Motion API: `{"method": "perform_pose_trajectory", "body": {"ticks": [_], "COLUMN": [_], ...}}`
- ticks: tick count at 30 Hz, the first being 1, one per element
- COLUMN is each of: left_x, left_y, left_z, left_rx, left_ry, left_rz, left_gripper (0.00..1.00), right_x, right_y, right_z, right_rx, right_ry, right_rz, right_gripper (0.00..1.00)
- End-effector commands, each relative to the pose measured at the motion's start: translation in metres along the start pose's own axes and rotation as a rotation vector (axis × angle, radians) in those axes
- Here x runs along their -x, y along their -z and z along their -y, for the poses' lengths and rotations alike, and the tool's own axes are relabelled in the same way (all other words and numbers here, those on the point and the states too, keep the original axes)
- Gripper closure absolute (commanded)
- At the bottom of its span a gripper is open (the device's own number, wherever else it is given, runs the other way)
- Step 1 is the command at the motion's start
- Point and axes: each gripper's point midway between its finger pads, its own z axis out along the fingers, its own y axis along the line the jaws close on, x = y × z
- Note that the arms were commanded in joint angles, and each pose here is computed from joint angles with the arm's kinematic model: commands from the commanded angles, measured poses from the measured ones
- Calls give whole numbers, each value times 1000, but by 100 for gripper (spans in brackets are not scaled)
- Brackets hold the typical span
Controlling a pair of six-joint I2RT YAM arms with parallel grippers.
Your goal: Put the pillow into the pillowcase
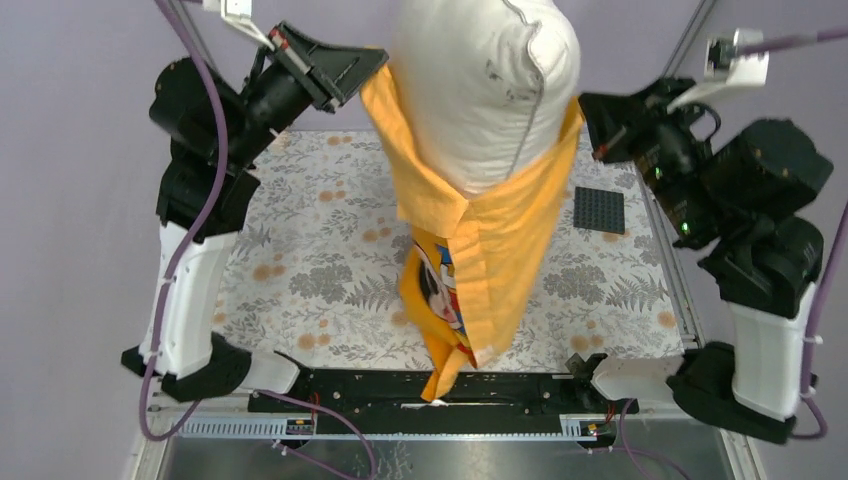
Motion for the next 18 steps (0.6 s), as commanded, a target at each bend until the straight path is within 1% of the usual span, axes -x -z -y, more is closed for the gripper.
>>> {"method": "perform_pose_trajectory", "body": {"ticks": [1, 2, 4, 6, 7, 8, 9, 11, 12, 14, 16, 18], "left_x": [79, 95, 117, 118, 111, 100, 82, 43, 26, 3, -10, -1], "left_y": [23, 32, 48, 54, 51, 43, 32, 8, 1, -9, -15, -18], "left_z": [73, 90, 109, 105, 98, 88, 78, 45, 32, 13, 11, 18], "left_rx": [-98, -131, -160, -155, -150, -143, -149, -127, -116, -96, -102, -106], "left_ry": [-178, -211, -241, -242, -226, -207, -180, -102, -62, -19, -6, -24], "left_rz": [211, 270, 371, 411, 395, 353, 278, 145, 97, 38, 4, 12], "left_gripper": [100, 100, 100, 100, 100, 100, 100, 100, 100, 100, 100, 100], "right_x": [-14, -35, -63, -70, -62, -48, -31, 17, 53, 90, 108, 106], "right_y": [20, 19, 21, 20, 21, 21, 21, 26, 39, 46, 49, 50], "right_z": [27, 31, 37, 40, 41, 40, 39, 35, 35, 32, 29, 28], "right_rx": [-66, -75, -85, -100, -105, -108, -112, -110, -102, -99, -89, -75], "right_ry": [-58, -59, -75, -66, -58, -49, -39, -27, -41, -40, -49, -55], "right_rz": [63, 27, -14, -26, -11, 12, 40, 128, 198, 277, 328, 329], "right_gripper": [100, 100, 100, 100, 100, 100, 100, 100, 100, 100, 100, 100]}}
